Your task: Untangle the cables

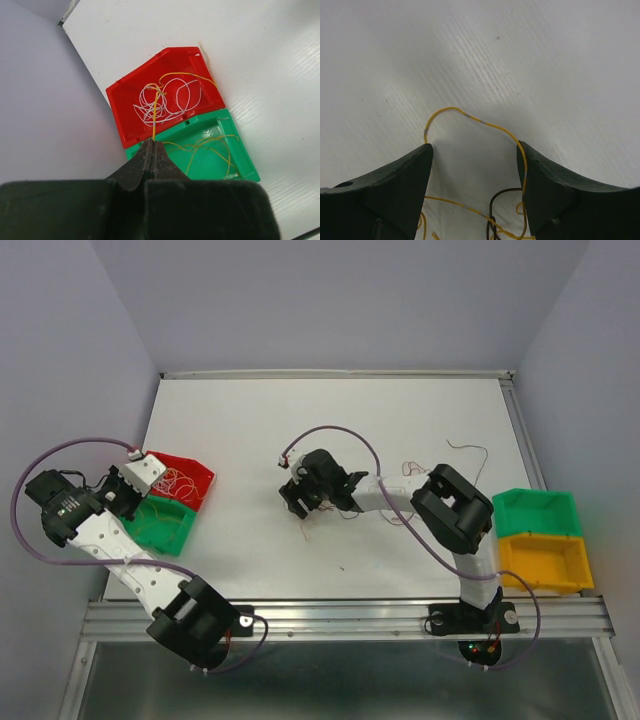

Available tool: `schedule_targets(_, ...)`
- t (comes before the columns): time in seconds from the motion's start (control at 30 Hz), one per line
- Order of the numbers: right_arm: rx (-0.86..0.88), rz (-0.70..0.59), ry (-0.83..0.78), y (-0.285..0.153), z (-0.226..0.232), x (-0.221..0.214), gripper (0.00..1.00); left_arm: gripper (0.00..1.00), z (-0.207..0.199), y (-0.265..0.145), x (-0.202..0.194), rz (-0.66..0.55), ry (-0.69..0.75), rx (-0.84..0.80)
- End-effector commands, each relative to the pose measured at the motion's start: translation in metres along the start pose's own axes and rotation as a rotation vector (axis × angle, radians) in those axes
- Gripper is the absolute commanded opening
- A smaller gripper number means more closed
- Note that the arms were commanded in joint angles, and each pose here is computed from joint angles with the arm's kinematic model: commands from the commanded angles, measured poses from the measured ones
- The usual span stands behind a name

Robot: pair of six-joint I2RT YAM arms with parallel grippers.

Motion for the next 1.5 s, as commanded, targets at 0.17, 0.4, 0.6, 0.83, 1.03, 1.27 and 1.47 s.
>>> schedule_targets(0.17,-0.035,0.098,-0.081,0.003,0.003,-0.010,0.16,0.00,0.003,-0.019,0.033,-0.047,0.051,0.071)
schedule_targets(0.4,-0.018,-0.002,-0.081,-0.011,0.008,0.012,0.06,0.00,0.007,-0.015,0.018,-0.013,0.007,0.133)
schedule_targets(0.6,-0.006,-0.069,-0.070,-0.019,0.012,0.021,0.06,0.00,-0.013,-0.002,-0.004,-0.013,0.054,-0.044)
schedule_targets(0.83,0.013,-0.139,-0.055,-0.023,0.017,0.036,0.06,0.00,-0.004,0.003,-0.026,-0.009,0.115,-0.061)
schedule_targets(1.03,0.004,-0.165,-0.024,-0.018,0.016,0.045,0.06,0.00,0.006,-0.012,-0.015,-0.002,0.162,0.011)
schedule_targets(1.27,-0.028,-0.186,0.016,-0.013,0.013,0.051,0.06,0.00,0.055,-0.062,-0.014,0.162,0.066,0.314)
schedule_targets(1.47,-0.039,-0.251,0.048,-0.016,0.012,0.061,0.06,0.00,0.023,-0.056,-0.030,0.243,0.099,0.267)
Point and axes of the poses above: each gripper's point midway between its finger pads, its own y axis out along the fingers, its own z axis along the line the jaws close on, x = y × z, the point moved 5 cm from there along -y, back along the fingers, and after that the axes turned 2 degrees about y, right-handed, at the moved point
